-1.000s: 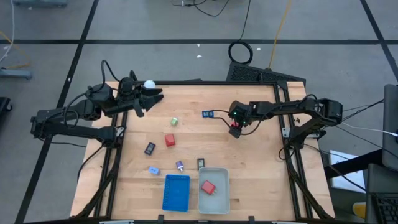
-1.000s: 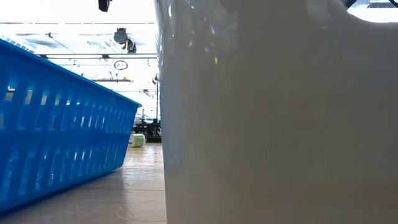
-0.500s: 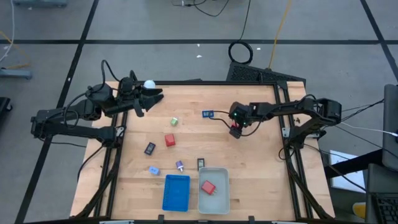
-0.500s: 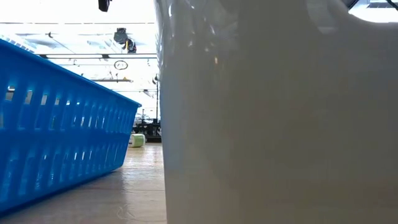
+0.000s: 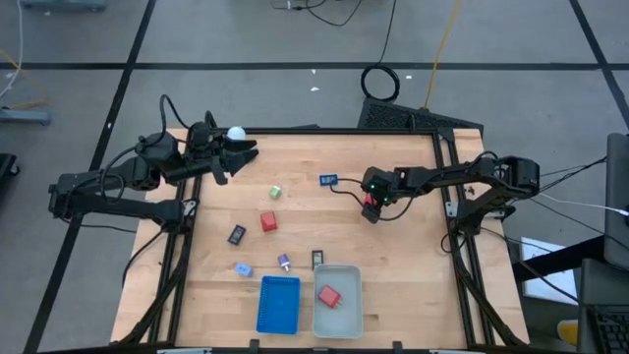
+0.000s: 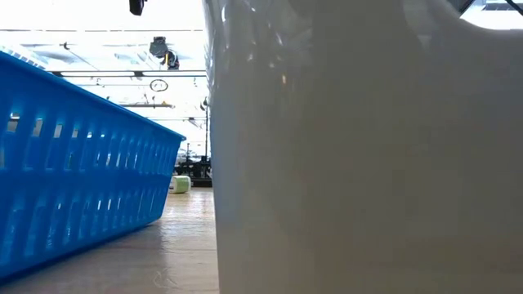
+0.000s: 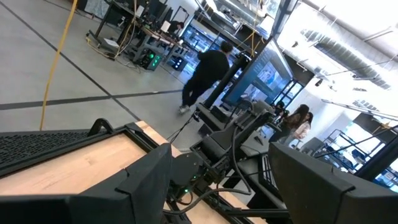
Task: Pick & Place Office items
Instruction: Put the pink charger adapter into the gray bin
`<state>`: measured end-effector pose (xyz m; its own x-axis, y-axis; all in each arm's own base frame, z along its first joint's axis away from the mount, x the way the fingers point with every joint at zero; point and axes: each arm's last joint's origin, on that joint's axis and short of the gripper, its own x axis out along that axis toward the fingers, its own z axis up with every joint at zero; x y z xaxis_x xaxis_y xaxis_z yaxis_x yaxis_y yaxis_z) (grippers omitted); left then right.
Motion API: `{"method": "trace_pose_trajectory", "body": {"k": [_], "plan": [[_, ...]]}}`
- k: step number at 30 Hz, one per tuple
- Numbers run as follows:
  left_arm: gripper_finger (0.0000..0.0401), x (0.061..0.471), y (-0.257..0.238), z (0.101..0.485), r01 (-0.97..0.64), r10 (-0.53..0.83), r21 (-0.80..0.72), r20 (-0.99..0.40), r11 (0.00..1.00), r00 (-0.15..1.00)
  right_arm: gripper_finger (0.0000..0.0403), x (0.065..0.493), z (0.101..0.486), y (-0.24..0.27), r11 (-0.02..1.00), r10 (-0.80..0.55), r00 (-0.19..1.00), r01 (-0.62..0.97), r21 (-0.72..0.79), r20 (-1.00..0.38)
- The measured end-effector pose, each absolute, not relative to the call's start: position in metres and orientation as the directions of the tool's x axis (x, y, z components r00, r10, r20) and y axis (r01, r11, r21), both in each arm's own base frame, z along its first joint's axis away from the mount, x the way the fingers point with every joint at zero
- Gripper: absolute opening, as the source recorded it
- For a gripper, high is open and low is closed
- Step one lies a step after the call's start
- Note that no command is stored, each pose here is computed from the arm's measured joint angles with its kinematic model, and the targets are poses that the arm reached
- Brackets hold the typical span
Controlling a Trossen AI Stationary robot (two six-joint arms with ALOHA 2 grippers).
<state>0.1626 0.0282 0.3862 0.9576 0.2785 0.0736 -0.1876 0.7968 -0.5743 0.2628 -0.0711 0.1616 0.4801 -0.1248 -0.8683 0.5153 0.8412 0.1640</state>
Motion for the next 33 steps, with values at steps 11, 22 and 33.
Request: {"method": "trace_pose_trajectory", "body": {"k": [11,22,33], "plan": [[0.0271,0.1626,0.0281,0.3862,-0.186,0.276,-0.576,0.074,0.796,0.958,0.0208,0.263,0.1615,-0.0698,0.845,-0.126,0.479,0.511,0.159,-0.869],[0.0271,0.1627,0.0282,0.3862,-0.185,0.277,-0.577,0.074,0.796,0.958,0.0143,0.263,0.1618,-0.0698,0.844,-0.126,0.48,0.512,0.161,-0.868],[0.0271,0.1627,0.0281,0.3861,-0.185,0.275,-0.575,0.073,0.797,0.958,0.0143,0.2619,0.1653,-0.0666,0.822,-0.095,0.492,0.529,0.211,-0.865]]}}
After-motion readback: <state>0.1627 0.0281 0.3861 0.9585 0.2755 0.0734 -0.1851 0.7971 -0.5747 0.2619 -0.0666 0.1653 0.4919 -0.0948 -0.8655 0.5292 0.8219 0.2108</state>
